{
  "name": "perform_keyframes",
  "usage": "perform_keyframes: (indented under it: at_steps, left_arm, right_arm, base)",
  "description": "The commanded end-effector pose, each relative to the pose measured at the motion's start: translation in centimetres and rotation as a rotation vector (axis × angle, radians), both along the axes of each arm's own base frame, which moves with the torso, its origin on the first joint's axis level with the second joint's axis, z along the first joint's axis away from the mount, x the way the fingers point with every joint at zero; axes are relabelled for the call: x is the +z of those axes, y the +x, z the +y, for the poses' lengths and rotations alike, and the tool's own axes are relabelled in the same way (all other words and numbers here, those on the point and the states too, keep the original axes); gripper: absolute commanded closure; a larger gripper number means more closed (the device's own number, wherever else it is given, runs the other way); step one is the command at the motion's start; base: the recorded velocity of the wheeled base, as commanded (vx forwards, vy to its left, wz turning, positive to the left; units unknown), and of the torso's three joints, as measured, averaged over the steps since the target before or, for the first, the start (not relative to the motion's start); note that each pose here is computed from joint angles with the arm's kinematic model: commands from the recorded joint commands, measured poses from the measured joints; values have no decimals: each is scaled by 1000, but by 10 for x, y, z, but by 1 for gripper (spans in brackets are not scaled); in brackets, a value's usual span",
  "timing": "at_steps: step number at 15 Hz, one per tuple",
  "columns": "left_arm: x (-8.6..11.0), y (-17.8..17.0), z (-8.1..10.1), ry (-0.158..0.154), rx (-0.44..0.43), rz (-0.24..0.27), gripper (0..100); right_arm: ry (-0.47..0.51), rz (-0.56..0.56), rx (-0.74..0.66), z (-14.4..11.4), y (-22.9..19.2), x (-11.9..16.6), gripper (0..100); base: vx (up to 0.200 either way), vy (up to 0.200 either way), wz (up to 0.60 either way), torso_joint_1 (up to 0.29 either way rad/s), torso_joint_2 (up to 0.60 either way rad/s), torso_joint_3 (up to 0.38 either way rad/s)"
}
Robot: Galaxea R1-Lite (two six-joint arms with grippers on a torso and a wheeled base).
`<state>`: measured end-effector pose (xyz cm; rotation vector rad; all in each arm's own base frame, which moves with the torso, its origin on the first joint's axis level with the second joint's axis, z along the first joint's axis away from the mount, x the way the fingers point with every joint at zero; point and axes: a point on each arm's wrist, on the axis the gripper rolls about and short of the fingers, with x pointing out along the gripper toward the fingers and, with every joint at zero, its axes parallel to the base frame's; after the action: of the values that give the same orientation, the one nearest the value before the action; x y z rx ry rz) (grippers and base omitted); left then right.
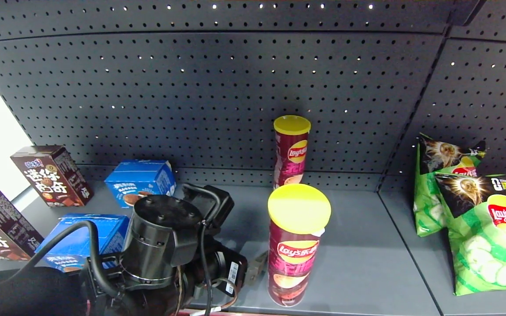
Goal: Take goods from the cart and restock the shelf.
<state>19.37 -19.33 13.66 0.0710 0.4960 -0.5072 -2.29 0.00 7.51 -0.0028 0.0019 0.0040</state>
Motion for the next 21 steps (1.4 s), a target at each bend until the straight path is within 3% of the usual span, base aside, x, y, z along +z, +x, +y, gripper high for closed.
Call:
perform_keyframes:
  at_steps: [1,8,11,17,20,21]
  left_arm:
    - [1,1,-1,-2,0,-2,0]
    - [0,0,-1,-2,0,0,0]
    - [1,-2,-3,-37,8,17,0]
    - [-4,-5,-3,-24,12,28,0]
    - [3,5,5,-17,53,-7,0]
    - [8,13,18,-8,93,-34,0]
  right_arm:
    - [0,3,1,0,0,0,0]
    - [0,1,1,0,0,0,0]
    - [0,1,-1,0,0,0,0]
    - [0,1,-1,0,0,0,0]
    - [0,1,1,0,0,0,0]
    - [0,3,1,0,0,0,0]
  base:
    - [0,0,0,0,0,0]
    - [0,0,0,0,0,0]
    - [0,0,0,0,0,0]
    - [0,0,0,0,0,0]
    - [0,0,0,0,0,0]
    - [0,0,0,0,0,0]
